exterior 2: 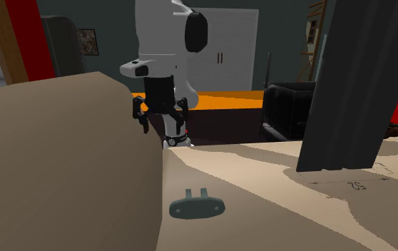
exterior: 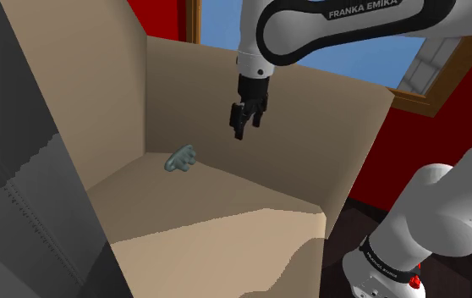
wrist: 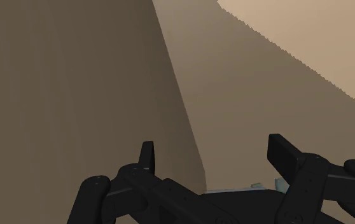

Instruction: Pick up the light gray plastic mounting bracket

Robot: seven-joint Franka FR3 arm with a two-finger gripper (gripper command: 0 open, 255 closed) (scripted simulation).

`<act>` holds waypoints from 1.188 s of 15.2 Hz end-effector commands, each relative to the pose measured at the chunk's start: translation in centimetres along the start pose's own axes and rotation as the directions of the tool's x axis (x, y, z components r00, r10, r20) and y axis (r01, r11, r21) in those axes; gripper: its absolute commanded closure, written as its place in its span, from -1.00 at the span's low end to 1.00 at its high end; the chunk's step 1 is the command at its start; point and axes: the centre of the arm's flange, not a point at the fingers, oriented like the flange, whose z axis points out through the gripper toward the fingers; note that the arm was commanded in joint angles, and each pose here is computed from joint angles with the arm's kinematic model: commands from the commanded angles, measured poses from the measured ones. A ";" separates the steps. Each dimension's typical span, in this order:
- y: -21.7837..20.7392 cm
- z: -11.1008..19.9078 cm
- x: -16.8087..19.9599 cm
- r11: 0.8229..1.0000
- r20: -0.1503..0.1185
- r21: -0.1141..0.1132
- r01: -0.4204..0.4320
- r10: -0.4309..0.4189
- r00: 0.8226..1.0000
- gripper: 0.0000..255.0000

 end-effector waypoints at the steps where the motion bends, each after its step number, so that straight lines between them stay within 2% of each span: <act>1: -1.6 0.7 2.0 1.000 -0.007 -0.002 0.026 -0.026 1.000 -1.00; 13: -11.4 5.1 13.0 0.984 -0.044 -0.021 0.175 -0.176 0.983 -1.00; 18: -11.4 7.7 13.2 0.984 -0.044 -0.021 0.175 -0.176 0.983 -1.00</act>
